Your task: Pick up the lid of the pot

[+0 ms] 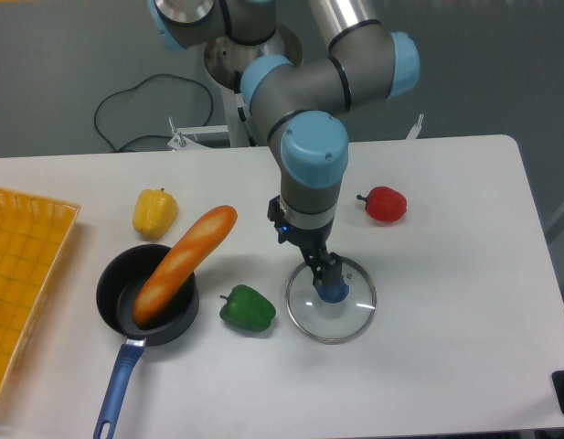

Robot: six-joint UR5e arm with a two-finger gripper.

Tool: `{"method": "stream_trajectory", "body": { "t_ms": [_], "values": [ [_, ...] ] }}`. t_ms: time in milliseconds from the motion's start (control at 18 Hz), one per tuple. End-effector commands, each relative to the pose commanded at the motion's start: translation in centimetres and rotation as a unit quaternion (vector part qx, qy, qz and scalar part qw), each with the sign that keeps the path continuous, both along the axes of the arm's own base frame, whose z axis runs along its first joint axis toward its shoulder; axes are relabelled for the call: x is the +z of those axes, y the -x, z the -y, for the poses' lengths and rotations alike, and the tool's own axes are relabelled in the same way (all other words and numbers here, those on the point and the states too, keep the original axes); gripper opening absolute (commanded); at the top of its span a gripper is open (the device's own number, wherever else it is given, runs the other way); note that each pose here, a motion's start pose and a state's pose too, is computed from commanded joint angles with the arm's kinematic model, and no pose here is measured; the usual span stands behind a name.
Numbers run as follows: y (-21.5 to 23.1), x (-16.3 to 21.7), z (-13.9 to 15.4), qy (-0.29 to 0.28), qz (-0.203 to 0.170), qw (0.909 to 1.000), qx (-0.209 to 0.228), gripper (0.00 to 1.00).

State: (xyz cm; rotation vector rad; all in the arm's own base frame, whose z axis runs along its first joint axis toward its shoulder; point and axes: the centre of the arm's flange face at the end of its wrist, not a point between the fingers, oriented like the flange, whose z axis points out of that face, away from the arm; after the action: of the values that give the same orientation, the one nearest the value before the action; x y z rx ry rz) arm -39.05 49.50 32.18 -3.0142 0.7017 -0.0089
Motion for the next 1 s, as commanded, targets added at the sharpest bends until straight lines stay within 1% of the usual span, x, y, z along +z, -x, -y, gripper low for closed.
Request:
{"method": "stream_trajectory", "body": {
  "t_ms": [111, 222, 611, 833, 1000],
  "values": [
    [0.5, -0.8, 0.4, 0.034, -0.022, 0.9992, 0.0, 1.0],
    [0.6, -2.0, 0.6, 0.053, -0.023, 0.9983, 0.004, 1.0],
    [2.1, -2.8, 1.5, 0.054, -0.015, 0.9983, 0.013, 1.0],
    [2.6, -4.6, 1.7, 0.061, 0.0, 0.998, 0.02, 1.0],
    [3.0, -5.6, 1.6, 0.058, -0.002, 0.998, 0.023, 1.0]
  ]
}}
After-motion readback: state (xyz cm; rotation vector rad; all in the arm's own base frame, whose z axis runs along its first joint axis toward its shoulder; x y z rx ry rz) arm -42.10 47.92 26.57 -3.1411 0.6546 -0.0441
